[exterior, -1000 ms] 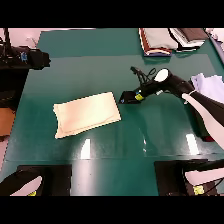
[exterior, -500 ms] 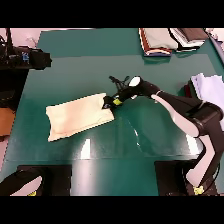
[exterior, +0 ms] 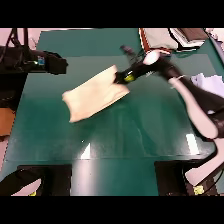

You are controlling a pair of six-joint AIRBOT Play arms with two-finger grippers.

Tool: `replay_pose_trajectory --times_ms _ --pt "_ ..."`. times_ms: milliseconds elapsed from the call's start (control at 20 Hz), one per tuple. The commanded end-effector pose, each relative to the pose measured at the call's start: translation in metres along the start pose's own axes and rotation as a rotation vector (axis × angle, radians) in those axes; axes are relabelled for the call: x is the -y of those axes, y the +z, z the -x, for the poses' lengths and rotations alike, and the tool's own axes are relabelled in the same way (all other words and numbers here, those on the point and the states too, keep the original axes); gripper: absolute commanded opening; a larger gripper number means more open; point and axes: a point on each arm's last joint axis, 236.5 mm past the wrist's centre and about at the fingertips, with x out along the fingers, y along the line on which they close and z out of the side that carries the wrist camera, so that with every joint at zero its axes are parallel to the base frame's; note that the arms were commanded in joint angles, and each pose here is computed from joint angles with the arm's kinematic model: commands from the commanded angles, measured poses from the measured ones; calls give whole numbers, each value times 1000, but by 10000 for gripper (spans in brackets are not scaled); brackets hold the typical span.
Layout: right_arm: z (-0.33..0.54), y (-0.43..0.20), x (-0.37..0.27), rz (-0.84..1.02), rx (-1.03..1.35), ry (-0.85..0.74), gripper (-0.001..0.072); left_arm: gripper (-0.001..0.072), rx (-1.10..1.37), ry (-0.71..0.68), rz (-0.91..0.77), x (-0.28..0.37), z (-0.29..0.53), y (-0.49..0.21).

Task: Fold the shirts.

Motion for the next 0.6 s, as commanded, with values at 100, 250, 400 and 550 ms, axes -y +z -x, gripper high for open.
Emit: replay_pose_trajectory --times_ms 100,250,400,550 --pt "203 9 162 -163 191 -394 18 23 20 -45 -23 22 -2 3" --pt "294 -10 231 -323 329 -517 18 23 33 -46 -12 22 -1 7" --pt "348 -36 284 -458 427 -582 18 23 34 -59 9 25 -1 7" --pt "380 -35 305 -529 561 -562 18 23 32 -60 49 25 -1 7"
